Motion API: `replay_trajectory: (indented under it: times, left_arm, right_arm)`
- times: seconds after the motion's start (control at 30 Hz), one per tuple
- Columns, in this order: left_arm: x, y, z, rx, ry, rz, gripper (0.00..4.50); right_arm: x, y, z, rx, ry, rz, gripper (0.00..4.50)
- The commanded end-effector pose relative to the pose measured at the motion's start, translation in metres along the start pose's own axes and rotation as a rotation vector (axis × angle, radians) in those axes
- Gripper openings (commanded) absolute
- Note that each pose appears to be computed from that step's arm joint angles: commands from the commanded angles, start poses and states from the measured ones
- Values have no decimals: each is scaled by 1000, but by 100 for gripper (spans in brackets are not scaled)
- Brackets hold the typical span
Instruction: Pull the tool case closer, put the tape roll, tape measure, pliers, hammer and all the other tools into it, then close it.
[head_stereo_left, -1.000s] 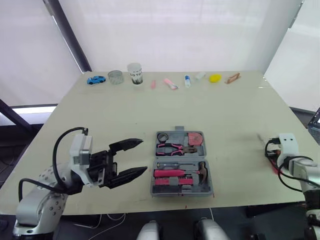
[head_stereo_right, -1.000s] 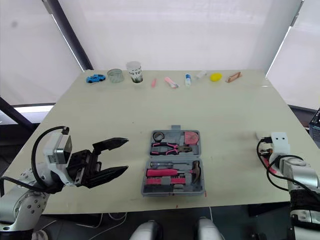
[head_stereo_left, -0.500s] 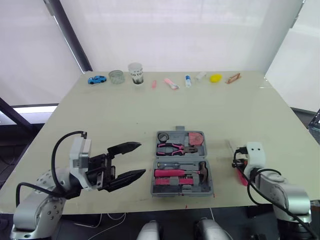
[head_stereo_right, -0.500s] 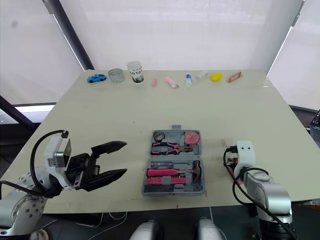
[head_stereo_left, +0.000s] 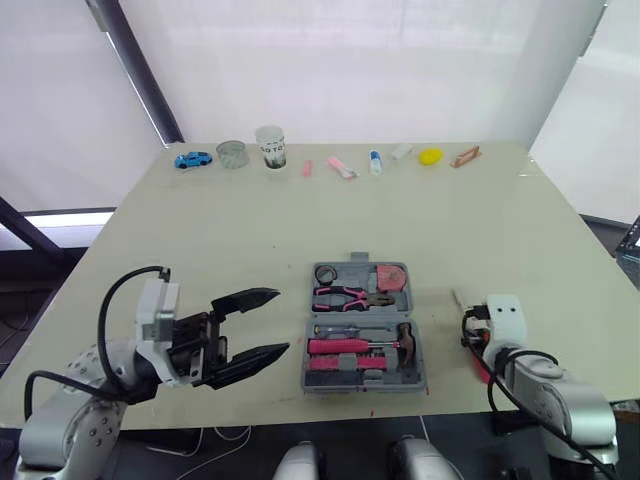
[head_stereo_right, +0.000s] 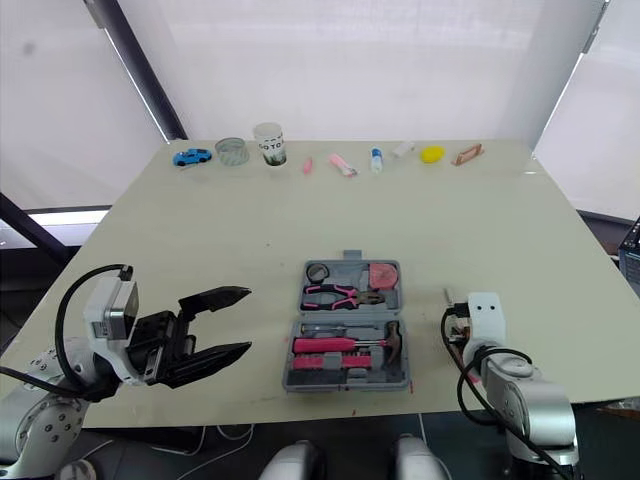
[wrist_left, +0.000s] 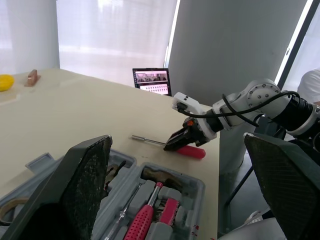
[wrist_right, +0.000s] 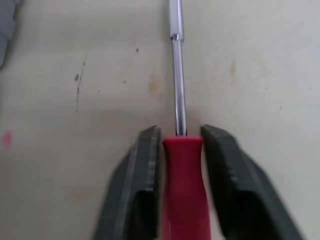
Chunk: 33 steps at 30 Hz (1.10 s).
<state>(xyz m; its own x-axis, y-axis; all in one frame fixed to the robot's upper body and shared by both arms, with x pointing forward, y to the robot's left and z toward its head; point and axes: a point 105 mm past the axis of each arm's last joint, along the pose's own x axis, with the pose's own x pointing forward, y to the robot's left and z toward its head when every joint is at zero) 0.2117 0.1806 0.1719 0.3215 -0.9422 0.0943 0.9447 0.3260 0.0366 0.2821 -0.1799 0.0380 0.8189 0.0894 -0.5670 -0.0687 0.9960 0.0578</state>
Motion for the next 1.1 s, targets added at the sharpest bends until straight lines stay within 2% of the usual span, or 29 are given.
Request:
replay_trajectory:
  times: [0.03, 0.1, 0.13, 0.3, 0.4, 0.53, 0.63, 0.7, 0.8, 0.87, 0.93, 1.0, 1.1]
  left_arm:
    - [2, -5, 8, 42, -2, -13, 450]
    - [1, -5, 8, 40, -3, -11, 450]
    - [1, -6, 7, 38, -3, -11, 450]
    - [2, -5, 6, 37, -7, -9, 450]
    - [2, -6, 5, 34, -11, -9, 450]
    - [2, -8, 4, 24, -14, -8, 450]
    - [0, -9, 4, 20, -16, -3, 450]
    - [-1, -10, 4, 19, -16, -1, 450]
    - [-1, -10, 5, 17, -15, 2, 450]
    - [-4, -11, 6, 15, -12, 5, 450]
    - [-6, -12, 6, 13, -9, 7, 450]
    - [-7, -13, 7, 13, -6, 9, 450]
    - [-7, -13, 6, 15, -4, 15, 450]
  right_arm:
    - [-7, -5, 15, -7, -45, 89, 326]
    - [-15, -7, 31, -26, -59, 182, 429]
    - [-21, -7, 37, -55, -42, 247, 441]
    - [-40, -18, 62, -160, 23, 420, 441]
    - [-59, -17, 80, -294, 92, 632, 441]
    - [-68, -22, 87, -639, 116, 855, 441]
    - [-64, -21, 93, -898, 33, 1055, 441]
    - [-55, -26, 90, -1067, 58, 1099, 441]
    - [-46, -29, 90, -1184, 46, 1115, 441]
    - [-26, -24, 87, -1604, 86, 1144, 441]
    - [-14, -24, 84, -1876, 155, 1184, 441]
    - [-7, -21, 81, -2036, 198, 1240, 441]
    - [-2, -7, 77, -2137, 177, 1315, 441]
